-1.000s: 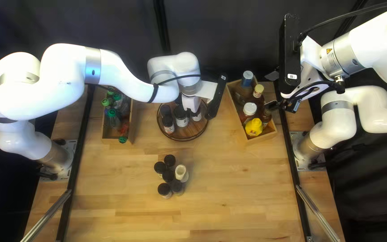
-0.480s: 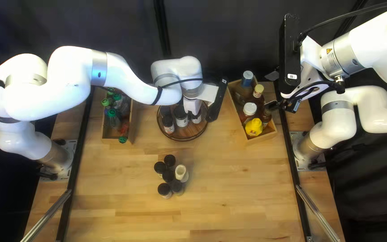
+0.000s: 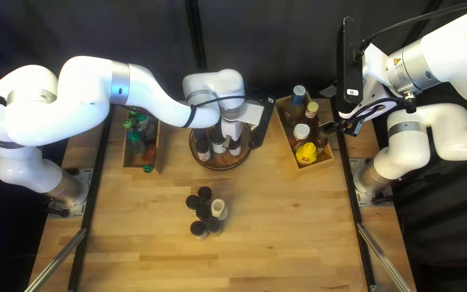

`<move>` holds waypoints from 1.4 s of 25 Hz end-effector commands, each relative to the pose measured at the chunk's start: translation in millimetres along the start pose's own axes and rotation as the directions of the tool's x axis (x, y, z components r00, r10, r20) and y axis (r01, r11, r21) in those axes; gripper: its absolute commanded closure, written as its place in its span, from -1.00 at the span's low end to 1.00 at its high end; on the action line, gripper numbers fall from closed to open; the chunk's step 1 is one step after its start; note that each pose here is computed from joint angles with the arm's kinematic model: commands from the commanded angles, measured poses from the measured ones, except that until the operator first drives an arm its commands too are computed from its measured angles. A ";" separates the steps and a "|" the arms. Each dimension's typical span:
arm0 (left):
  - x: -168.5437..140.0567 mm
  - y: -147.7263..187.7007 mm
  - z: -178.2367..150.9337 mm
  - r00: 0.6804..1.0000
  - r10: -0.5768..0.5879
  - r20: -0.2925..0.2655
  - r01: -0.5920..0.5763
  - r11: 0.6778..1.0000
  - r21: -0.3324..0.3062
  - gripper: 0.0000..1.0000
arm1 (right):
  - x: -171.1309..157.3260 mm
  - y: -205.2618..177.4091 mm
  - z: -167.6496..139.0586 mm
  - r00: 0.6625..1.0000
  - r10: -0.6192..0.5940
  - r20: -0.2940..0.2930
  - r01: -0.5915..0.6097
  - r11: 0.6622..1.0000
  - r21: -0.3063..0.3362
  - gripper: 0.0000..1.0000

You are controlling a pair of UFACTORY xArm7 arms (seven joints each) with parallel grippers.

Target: Separate condiments, baby food and spices and place it in 3 different racks/containers

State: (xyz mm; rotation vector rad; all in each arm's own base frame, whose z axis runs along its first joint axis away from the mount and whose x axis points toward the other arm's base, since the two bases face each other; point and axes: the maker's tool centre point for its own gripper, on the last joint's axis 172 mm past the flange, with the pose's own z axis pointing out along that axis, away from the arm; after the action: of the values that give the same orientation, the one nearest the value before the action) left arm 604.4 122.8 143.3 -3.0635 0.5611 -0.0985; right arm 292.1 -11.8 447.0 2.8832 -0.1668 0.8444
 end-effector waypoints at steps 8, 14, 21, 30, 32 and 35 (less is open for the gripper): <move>9.6 78.1 -58.1 0.990 0.131 -0.043 -0.134 0.986 -0.097 -1.00 | 0.0 0.0 0.0 1.000 0.000 0.000 0.000 1.000 0.000 -1.00; -6.6 169.8 -67.3 0.961 0.265 -0.076 -0.274 0.947 -0.167 -1.00 | 0.0 0.0 0.0 1.000 0.000 0.000 0.000 1.000 0.000 -1.00; -42.0 222.0 -58.0 0.912 0.406 -0.066 -0.411 0.900 -0.148 -1.00 | 0.0 0.0 0.0 1.000 0.000 0.000 0.000 1.000 0.000 -1.00; -81.9 238.0 -29.8 0.922 0.385 -0.048 -0.388 0.918 -0.081 -1.00 | 0.0 0.0 0.0 1.000 0.000 0.000 0.000 1.000 0.000 -1.00; -95.6 245.9 -23.6 0.950 0.308 -0.044 -0.310 0.950 -0.046 -1.00 | 0.0 0.0 0.0 1.000 0.000 0.000 0.000 1.000 0.000 -1.00; -105.7 254.9 -16.4 0.978 0.206 -0.036 -0.207 0.978 -0.015 -1.00 | 0.0 0.0 0.0 1.000 0.000 0.000 0.000 1.000 0.000 -1.00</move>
State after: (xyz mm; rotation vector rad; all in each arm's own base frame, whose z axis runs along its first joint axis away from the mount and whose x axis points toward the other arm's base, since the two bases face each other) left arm 427.5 -70.6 149.8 -3.0005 1.0304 -0.1091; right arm 292.1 -11.8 447.0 2.8832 -0.1668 0.8444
